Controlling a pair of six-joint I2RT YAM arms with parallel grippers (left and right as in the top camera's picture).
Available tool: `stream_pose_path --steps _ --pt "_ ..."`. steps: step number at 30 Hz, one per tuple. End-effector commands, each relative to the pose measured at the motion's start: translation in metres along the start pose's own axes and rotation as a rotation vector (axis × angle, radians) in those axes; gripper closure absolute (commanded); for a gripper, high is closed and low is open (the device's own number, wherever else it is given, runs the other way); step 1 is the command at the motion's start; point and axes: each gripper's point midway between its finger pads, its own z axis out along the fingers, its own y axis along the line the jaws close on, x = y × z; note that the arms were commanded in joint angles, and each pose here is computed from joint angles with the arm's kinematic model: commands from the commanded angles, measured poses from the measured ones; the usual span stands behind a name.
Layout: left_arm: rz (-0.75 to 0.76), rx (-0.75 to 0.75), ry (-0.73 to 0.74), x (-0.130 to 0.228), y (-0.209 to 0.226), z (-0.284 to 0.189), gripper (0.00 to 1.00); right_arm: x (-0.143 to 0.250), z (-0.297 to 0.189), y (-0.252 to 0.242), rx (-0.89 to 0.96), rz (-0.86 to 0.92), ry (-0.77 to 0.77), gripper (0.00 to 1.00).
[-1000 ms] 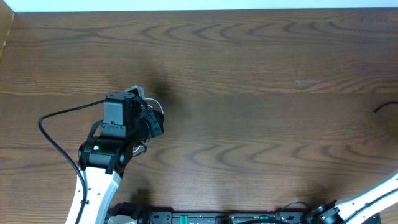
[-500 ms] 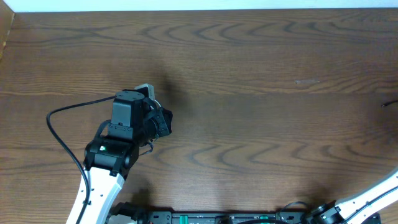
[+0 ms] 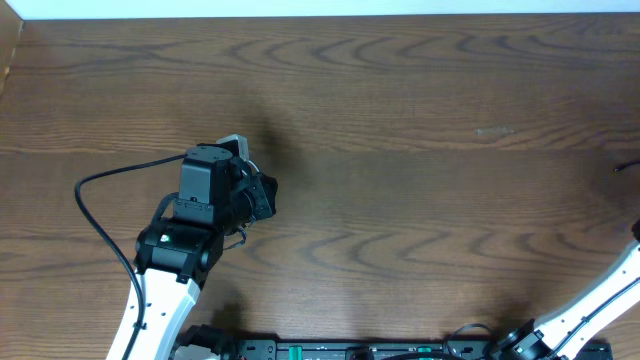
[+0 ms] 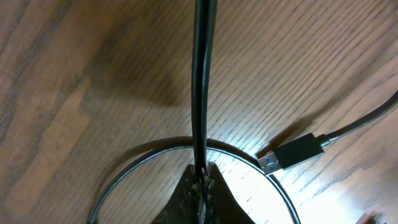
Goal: Untangle cables
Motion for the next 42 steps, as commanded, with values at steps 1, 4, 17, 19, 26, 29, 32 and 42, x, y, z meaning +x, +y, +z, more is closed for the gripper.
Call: stream_pose_path --steps 1,4,17,19,26,29,32,42 --pt "0.002 0.011 0.001 0.001 -0.002 0.0 0.73 -0.008 -0.021 -0.01 0.04 0.062 -0.045 0.99" --pt "0.002 0.011 0.0 0.001 -0.002 0.0 0.73 -0.015 -0.043 -0.008 0.03 0.068 -0.093 0.89" --pt "0.01 0.011 -0.001 0.001 -0.002 0.0 0.73 -0.027 -0.173 -0.017 -0.001 0.155 -0.315 0.01" --pt "0.01 0.012 -0.002 0.001 -0.002 0.0 0.73 -0.019 -0.185 -0.019 -0.004 0.202 -0.31 0.01" --pt "0.023 -0.01 -0.056 -0.011 0.0 -0.001 0.73 0.018 -0.227 -0.045 0.091 0.396 -0.291 0.01" --pt "0.028 0.002 -0.076 -0.016 -0.003 -0.001 0.72 0.039 -0.246 -0.063 0.17 0.502 -0.288 0.01" --pt "0.029 0.004 -0.08 -0.017 -0.003 -0.001 0.72 0.054 -0.26 -0.065 0.174 0.526 -0.275 0.01" --pt "-0.048 -0.162 -0.151 -0.027 0.029 -0.006 0.72 0.077 -0.291 0.096 -0.525 -0.212 -0.204 0.01"
